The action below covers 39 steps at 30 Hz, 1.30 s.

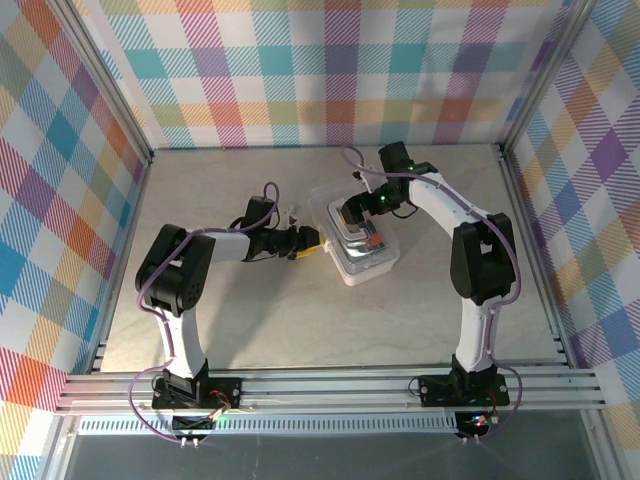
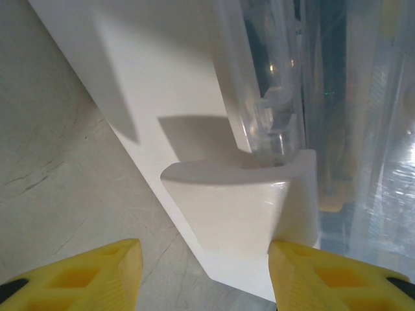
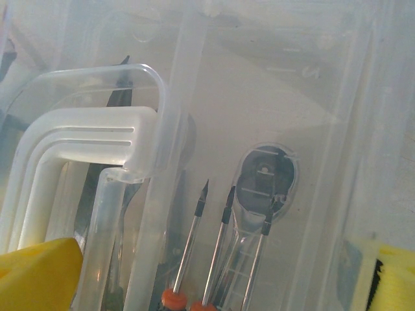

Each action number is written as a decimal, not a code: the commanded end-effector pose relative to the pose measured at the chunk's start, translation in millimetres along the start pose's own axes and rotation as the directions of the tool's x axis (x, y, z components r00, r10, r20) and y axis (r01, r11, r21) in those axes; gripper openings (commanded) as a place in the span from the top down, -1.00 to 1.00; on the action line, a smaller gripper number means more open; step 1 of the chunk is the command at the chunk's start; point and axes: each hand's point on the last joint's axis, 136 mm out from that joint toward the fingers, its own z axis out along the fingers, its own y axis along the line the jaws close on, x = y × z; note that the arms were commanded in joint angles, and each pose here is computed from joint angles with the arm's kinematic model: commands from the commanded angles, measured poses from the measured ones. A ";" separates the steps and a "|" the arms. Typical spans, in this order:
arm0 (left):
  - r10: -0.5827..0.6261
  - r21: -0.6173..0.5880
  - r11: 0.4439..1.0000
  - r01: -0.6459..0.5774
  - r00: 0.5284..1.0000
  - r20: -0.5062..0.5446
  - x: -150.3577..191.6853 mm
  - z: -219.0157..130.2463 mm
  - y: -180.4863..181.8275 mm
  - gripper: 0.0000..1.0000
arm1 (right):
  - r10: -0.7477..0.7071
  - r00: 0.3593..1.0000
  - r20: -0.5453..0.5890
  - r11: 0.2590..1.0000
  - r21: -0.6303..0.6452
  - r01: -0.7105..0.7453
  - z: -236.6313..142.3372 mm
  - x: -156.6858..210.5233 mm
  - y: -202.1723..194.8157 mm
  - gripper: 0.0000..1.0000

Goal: Pack the tool kit

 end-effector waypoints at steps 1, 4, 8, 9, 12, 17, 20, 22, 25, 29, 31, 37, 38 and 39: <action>0.024 0.000 1.000 -0.024 0.997 0.075 -23.6 7.0 2.5 -0.08 | 0.092 0.944 -0.318 0.987 -0.097 -0.129 54.5 94.8 25.4 -0.98; 0.020 0.027 0.999 -0.023 0.995 0.095 -27.7 10.6 2.3 -0.08 | 0.131 0.954 -0.269 0.972 -0.156 -0.177 54.1 84.3 37.4 -0.98; 0.008 0.080 0.997 -0.019 0.992 0.126 -35.4 16.8 1.0 -0.08 | 0.187 0.951 -0.247 0.952 -0.193 -0.237 55.0 79.3 47.5 -0.98; 0.007 0.095 0.995 -0.020 0.991 0.136 -37.2 18.6 0.6 -0.08 | 0.192 0.950 -0.245 0.949 -0.199 -0.244 55.1 78.7 50.0 -0.98; -0.003 0.128 0.992 -0.017 0.987 0.158 -42.0 22.2 0.3 -0.07 | 0.208 0.946 -0.247 0.940 -0.217 -0.263 57.3 79.8 56.0 -0.98; -0.012 0.162 0.987 -0.018 0.982 0.186 -49.1 26.2 0.4 -0.08 | 0.236 0.939 -0.251 0.922 -0.248 -0.298 59.8 81.9 64.5 -0.97; -0.016 0.179 0.984 -0.021 0.980 0.199 -54.5 28.1 -1.0 -0.08 | 0.259 0.932 -0.253 0.906 -0.271 -0.325 60.4 82.1 69.2 -0.97; -0.017 0.190 0.982 -0.023 0.978 0.206 -57.6 29.1 -1.8 -0.08 | 0.270 0.929 -0.254 0.896 -0.286 -0.339 60.4 82.4 73.1 -0.96; -0.022 0.205 0.979 -0.023 0.976 0.214 -60.8 30.8 -3.0 -0.08 | 0.274 0.924 -0.267 0.892 -0.290 -0.348 62.5 86.9 78.1 -0.96; -0.023 0.213 0.977 -0.024 0.976 0.216 -62.6 31.2 -3.7 -0.08 | 0.270 0.927 -0.262 0.903 -0.267 -0.338 58.6 88.3 76.4 -0.96; -0.011 0.200 0.979 -0.034 0.976 0.217 -64.0 27.0 -5.6 -0.08 | 0.258 0.939 -0.228 0.917 -0.249 -0.312 48.2 78.2 70.9 -0.97; 0.172 -0.030 0.985 -0.170 0.953 0.250 -91.9 -23.1 -23.9 -0.14 | 0.211 0.978 0.009 0.962 -0.178 -0.206 -25.2 2.3 38.0 -0.98; 0.213 -0.083 0.977 -0.198 0.943 0.255 -98.5 -36.3 -29.5 -0.20 | 0.193 0.979 0.069 0.972 -0.150 -0.181 -42.9 -13.8 30.5 -0.98; 0.257 -0.142 0.964 -0.226 0.929 0.267 -105.8 -52.0 -35.4 -0.28 | 0.173 0.975 0.136 0.981 -0.114 -0.158 -62.8 -29.8 22.2 -0.98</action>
